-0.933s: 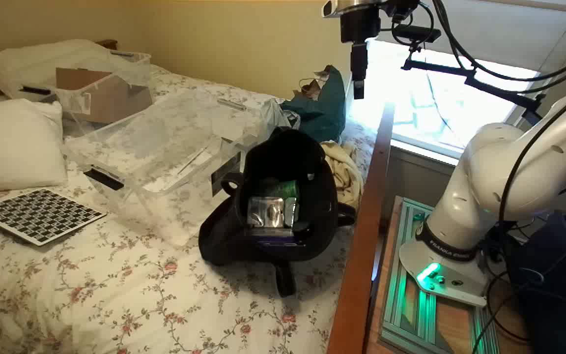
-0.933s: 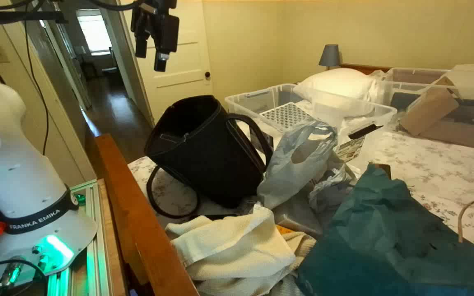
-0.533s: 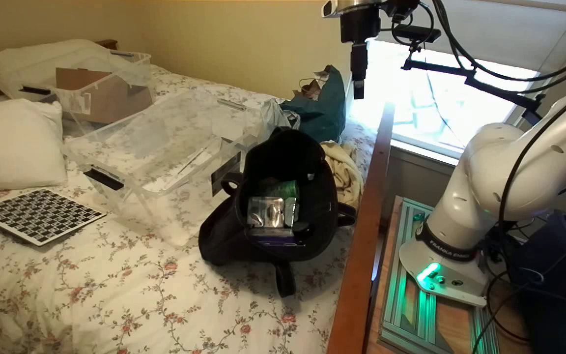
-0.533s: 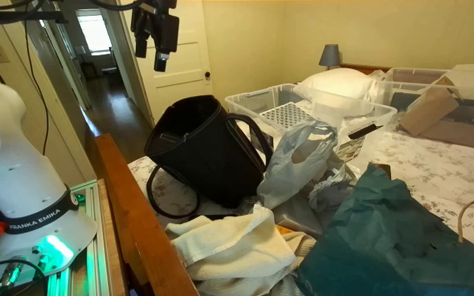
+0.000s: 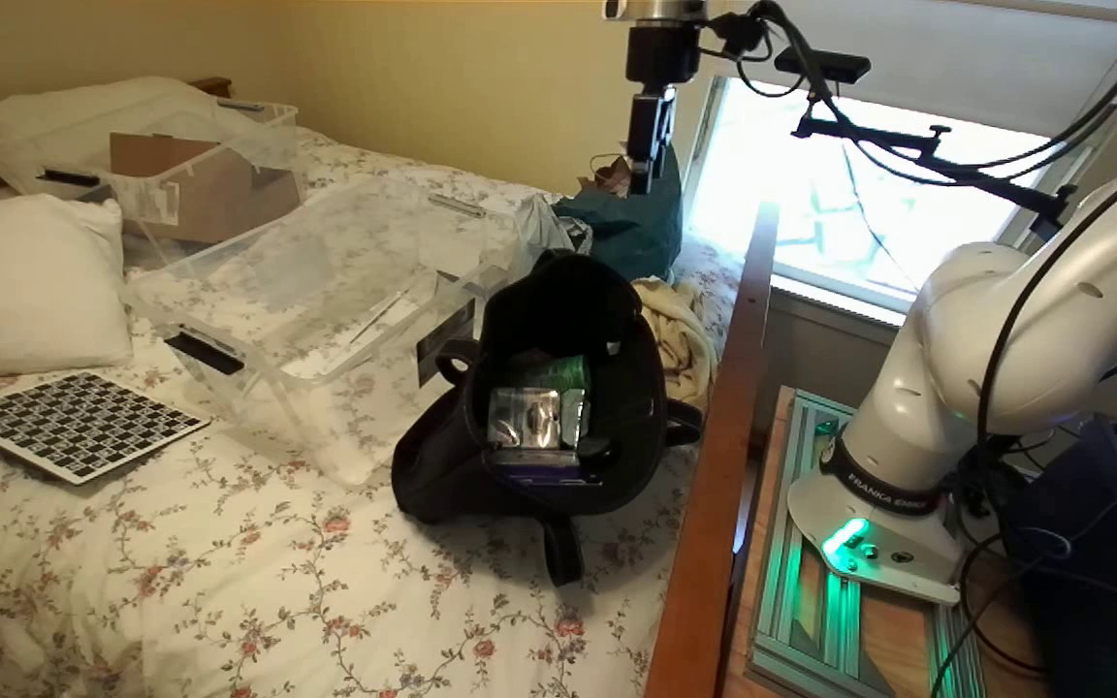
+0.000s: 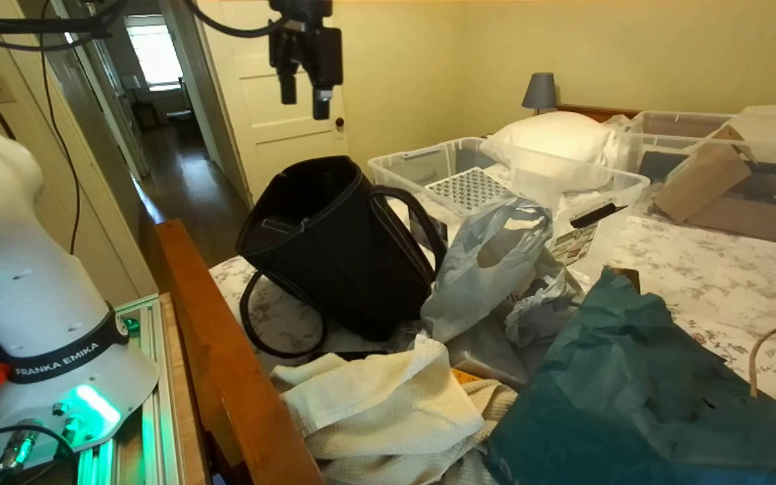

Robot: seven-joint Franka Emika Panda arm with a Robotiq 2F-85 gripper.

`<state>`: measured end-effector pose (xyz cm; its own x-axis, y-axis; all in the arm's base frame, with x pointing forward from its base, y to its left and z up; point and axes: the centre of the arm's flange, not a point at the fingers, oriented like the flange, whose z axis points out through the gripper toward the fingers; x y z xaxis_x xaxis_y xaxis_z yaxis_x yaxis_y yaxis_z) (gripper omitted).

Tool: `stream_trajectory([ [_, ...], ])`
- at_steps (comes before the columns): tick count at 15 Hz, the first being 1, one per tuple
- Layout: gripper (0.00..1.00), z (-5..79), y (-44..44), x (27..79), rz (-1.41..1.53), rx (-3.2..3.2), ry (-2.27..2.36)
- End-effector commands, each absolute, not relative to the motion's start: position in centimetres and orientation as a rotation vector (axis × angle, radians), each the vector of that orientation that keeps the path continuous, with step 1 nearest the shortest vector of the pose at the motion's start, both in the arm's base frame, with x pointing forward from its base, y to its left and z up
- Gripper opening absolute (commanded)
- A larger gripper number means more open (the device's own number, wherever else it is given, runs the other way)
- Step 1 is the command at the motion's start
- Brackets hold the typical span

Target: Remove the object from the bag and put it in the bucket

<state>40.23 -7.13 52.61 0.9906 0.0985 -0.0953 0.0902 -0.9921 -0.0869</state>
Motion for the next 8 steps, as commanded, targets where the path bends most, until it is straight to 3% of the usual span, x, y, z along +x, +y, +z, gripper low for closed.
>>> stream_trajectory([
  [1,1.0,49.7,-7.0,45.1,-0.053,-3.216,-0.107],
  [8,1.0,48.6,-4.6,45.7,-0.331,-3.148,-0.121],
])
